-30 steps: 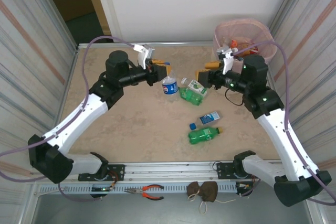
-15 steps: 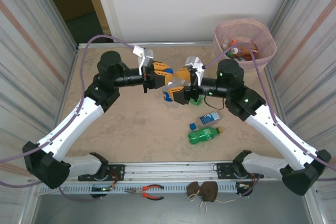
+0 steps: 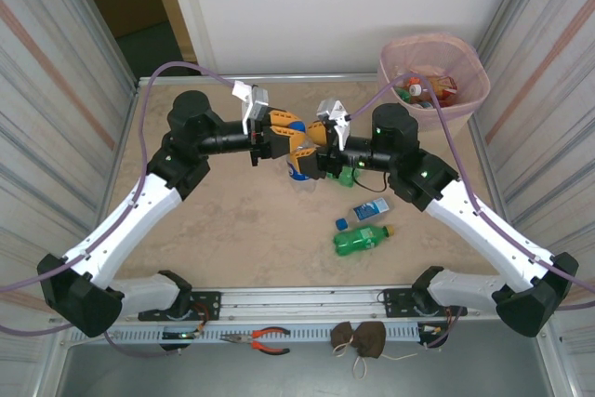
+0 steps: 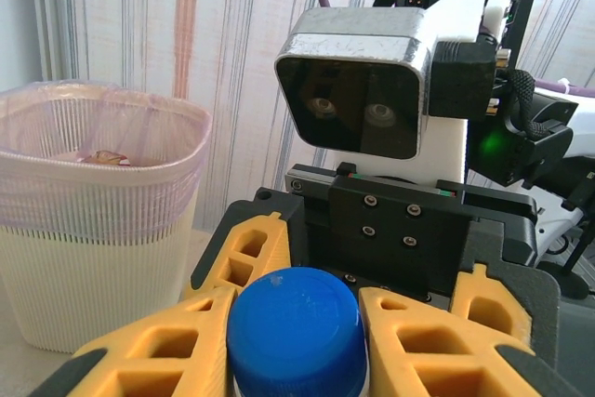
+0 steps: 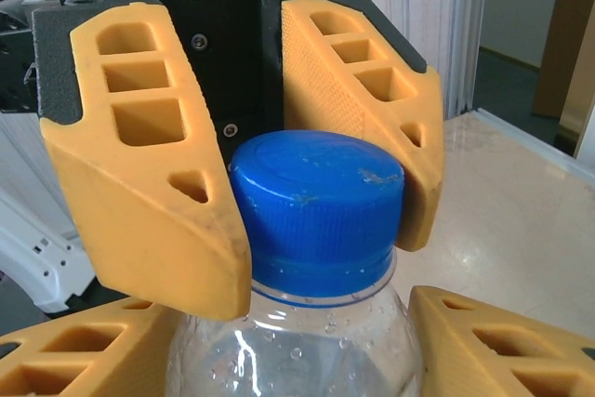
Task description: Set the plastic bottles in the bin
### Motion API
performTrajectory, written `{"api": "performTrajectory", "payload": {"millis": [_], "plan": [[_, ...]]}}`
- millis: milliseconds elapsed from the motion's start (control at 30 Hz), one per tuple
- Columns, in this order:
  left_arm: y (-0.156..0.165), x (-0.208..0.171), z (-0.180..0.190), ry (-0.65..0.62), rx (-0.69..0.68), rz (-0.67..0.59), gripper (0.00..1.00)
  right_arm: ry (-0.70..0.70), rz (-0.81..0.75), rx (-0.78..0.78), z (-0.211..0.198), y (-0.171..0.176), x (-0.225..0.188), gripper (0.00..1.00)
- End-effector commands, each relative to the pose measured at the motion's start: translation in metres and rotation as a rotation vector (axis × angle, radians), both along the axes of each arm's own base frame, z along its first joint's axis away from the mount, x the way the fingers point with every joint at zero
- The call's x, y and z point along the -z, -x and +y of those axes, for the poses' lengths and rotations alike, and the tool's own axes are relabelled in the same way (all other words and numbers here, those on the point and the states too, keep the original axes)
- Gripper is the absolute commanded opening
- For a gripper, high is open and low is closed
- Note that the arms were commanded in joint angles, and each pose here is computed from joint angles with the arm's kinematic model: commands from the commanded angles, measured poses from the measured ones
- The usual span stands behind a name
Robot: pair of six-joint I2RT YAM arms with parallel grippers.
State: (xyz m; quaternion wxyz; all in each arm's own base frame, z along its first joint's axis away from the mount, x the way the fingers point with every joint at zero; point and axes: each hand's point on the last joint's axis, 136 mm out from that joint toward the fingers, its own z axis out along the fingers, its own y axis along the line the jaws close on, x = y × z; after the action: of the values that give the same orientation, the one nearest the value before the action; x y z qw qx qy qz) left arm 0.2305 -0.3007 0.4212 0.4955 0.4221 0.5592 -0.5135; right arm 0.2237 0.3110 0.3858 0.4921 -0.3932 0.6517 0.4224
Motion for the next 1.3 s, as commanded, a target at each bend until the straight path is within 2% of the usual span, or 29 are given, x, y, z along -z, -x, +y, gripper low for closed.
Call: {"api": "performTrajectory", "payload": {"millis": [0,100,200,367,500,667,867,1067,1267], "plan": [[0.015,-0.034,0.007,0.061,0.020,-0.097,0.20,-0.036,-0.036,-0.003,0.000,0.003,-0.019,0.57],[0.013,-0.035,0.008,0.064,-0.001,-0.100,0.26,-0.040,-0.039,-0.002,-0.001,0.003,-0.021,0.54],[0.010,-0.036,0.010,0.070,-0.031,-0.101,0.36,-0.044,-0.037,0.008,-0.001,0.002,-0.022,0.51],[0.006,-0.038,0.016,0.074,-0.090,-0.102,0.58,-0.043,-0.046,0.057,-0.006,-0.006,-0.024,0.49],[0.008,-0.040,0.022,0.086,-0.125,-0.119,0.68,-0.059,-0.038,0.119,-0.019,-0.019,-0.030,0.49],[0.008,-0.038,0.027,0.084,-0.156,-0.118,0.70,-0.080,-0.011,0.276,-0.055,-0.051,-0.043,0.49],[0.008,-0.031,0.030,0.083,-0.175,-0.109,0.71,-0.171,0.089,0.569,-0.134,-0.103,-0.059,0.44],[0.009,-0.031,0.031,0.086,-0.176,-0.103,0.71,-0.225,0.144,0.819,-0.215,-0.145,-0.068,0.43],[0.009,-0.032,0.031,0.089,-0.177,-0.102,0.71,-0.202,0.136,1.002,-0.283,-0.180,-0.067,0.42]]}}
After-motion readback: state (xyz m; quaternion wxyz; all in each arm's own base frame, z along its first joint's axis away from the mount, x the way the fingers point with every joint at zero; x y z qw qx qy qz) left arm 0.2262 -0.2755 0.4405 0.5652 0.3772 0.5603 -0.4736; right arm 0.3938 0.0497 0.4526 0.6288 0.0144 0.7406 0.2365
